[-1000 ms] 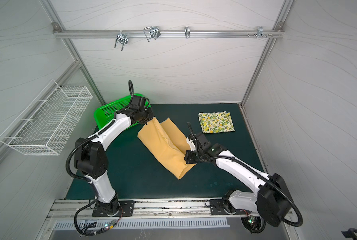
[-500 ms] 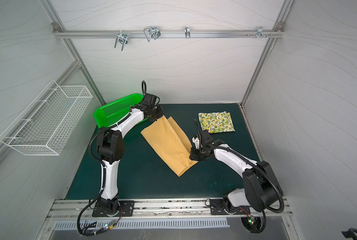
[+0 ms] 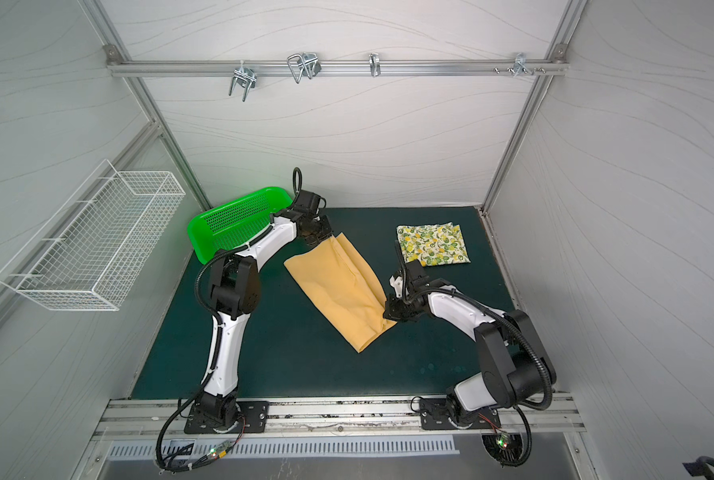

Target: Fold and stack the skirts

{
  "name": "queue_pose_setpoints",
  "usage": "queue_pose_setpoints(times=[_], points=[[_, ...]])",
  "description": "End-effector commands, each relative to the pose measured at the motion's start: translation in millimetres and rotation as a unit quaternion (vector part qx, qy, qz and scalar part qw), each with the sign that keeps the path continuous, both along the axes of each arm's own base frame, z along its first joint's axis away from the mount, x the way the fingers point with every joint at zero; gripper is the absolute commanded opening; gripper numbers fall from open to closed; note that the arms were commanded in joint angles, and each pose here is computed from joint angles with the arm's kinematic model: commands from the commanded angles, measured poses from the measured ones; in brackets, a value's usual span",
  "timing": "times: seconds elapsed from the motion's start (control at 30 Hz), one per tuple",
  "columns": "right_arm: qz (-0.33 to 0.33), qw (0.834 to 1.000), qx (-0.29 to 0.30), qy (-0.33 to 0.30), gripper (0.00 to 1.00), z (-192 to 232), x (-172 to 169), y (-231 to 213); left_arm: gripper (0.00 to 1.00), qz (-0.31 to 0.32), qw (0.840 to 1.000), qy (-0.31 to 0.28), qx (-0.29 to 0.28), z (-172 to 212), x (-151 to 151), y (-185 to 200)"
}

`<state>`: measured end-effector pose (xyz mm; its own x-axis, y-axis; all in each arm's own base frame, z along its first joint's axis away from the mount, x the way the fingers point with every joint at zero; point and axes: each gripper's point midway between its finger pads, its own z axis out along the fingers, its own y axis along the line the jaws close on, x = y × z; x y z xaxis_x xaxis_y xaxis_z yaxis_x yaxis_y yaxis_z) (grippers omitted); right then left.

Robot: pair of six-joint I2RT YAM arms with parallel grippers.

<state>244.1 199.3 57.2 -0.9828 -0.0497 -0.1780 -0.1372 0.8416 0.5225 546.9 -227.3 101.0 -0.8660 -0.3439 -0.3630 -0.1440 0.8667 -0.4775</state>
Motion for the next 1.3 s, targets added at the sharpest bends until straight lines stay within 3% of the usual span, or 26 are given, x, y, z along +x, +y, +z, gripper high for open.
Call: queue_pose_setpoints(times=[0.0, 0.2, 0.33, 0.4, 0.47, 0.6, 0.77, 0.97, 1.27], points=[[0.010, 1.000, 0.008, -0.012, 0.01, 6.9, 7.5, 3.3, 0.02, -0.005, 1.000, -0.015, -0.017, 11.3, 11.7, -11.2], [0.005, 1.000, 0.006, -0.016, 0.02, 10.7, 9.2, 0.2, 0.07, -0.010, 1.000, -0.008, -0.027, 7.1, 17.9, -17.8], [0.004, 1.000, 0.007, -0.017, 0.02, 13.1, 10.5, -0.5, 0.17, -0.017, 0.999, 0.000, -0.043, -2.1, 20.7, -26.2], [0.004, 1.000, 0.006, -0.017, 0.02, 13.7, 11.2, -1.0, 0.26, -0.025, 0.998, 0.007, -0.053, -7.4, 21.9, -31.9], [0.002, 1.000, 0.004, -0.016, 0.02, 13.3, 12.3, -2.2, 0.46, -0.029, 0.997, 0.015, -0.063, -11.4, 21.5, -35.7], [-0.004, 1.000, 0.004, -0.018, 0.03, 15.1, 18.5, -4.0, 0.59, -0.028, 0.997, 0.010, -0.074, -7.1, 18.4, -36.8], [-0.012, 1.000, -0.001, -0.024, 0.04, 18.0, 27.3, -8.7, 0.61, -0.030, 0.997, -0.009, -0.069, 10.6, 14.9, -31.9], [-0.029, 0.999, -0.026, -0.016, 0.05, 7.5, 28.6, -24.4, 0.61, -0.027, 0.998, 0.001, -0.055, 2.0, 11.8, -27.7], [-0.082, 0.994, -0.057, -0.046, 0.36, 9.4, 43.0, -55.9, 0.61, -0.032, 0.999, 0.009, -0.039, -6.3, 2.7, -21.7]])
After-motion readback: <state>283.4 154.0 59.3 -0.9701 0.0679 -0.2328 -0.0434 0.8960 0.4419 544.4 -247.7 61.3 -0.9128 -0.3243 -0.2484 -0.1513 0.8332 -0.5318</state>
